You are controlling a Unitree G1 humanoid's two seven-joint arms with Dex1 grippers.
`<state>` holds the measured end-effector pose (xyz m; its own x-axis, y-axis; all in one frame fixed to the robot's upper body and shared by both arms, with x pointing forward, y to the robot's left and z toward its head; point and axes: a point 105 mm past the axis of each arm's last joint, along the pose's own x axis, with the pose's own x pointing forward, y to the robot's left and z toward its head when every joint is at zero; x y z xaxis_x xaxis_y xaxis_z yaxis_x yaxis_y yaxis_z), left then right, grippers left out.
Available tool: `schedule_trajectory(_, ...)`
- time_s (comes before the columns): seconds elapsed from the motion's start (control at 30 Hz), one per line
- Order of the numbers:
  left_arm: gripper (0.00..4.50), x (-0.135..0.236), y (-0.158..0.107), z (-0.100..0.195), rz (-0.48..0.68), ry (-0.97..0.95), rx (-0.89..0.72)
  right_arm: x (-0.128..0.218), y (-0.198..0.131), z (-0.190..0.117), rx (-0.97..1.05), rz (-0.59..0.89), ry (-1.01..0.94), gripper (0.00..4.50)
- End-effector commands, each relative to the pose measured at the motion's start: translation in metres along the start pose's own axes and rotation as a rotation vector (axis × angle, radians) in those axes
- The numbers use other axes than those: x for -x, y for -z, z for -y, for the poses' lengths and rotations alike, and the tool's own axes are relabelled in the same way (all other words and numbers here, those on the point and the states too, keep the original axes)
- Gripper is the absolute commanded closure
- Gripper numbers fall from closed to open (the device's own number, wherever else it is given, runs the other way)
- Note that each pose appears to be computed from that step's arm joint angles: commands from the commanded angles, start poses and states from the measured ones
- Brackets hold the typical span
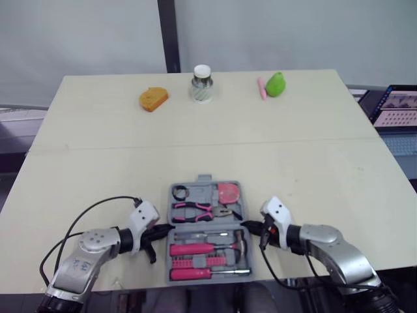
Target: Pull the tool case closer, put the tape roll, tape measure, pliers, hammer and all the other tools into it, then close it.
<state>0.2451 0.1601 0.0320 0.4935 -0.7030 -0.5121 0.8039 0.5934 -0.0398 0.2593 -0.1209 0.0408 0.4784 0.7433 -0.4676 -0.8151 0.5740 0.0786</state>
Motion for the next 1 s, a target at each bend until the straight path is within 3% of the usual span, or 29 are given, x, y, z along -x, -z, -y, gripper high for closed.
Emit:
schedule_trajectory(0.03, 4.5, -0.007, 0.016, 0.018, -0.04, 0.066, 0.05, -0.003, -0.01, -0.007, 0.033, 0.043, -0.032, 4.44)
schedule_trajectory(0.43, 4.5, -0.002, 0.019, 0.012, -0.052, 0.039, 0.046, 0.002, -0.011, 0.004, 0.043, 0.04, 0.0, 4.44)
schedule_trajectory(0.63, 4.5, 0.026, 0.024, -0.024, -0.087, -0.071, 0.025, 0.03, -0.01, 0.019, -0.014, 0.025, 0.043, 4.44)
schedule_trajectory(0.73, 4.5, 0.042, 0.02, -0.035, -0.08, -0.085, 0.005, 0.045, -0.012, 0.025, -0.088, 0.018, 0.033, 3.62)
schedule_trajectory(0.77, 4.5, 0.044, 0.012, -0.031, -0.049, -0.057, 0.014, 0.047, -0.016, 0.029, -0.124, 0.035, 0.036, 3.16)
schedule_trajectory(0.83, 4.5, 0.044, -0.004, -0.011, 0.0, 0.058, 0.017, 0.046, -0.032, 0.04, -0.234, 0.104, 0.044, 2.16)
schedule_trajectory(0.93, 4.5, 0.042, -0.002, 0.022, -0.061, 0.216, 0.011, 0.031, -0.056, 0.053, -0.43, 0.191, 0.018, 0.49)
schedule_trajectory(0.97, 4.5, 0.042, 0.0, 0.03, -0.083, 0.251, 0.012, 0.025, -0.059, 0.057, -0.477, 0.19, 0.021, 0.06)
schedule_trajectory(1.0, 4.5, 0.04, 0.003, 0.037, -0.103, 0.286, 0.011, 0.017, -0.059, 0.061, -0.521, 0.175, 0.021, 0.06)
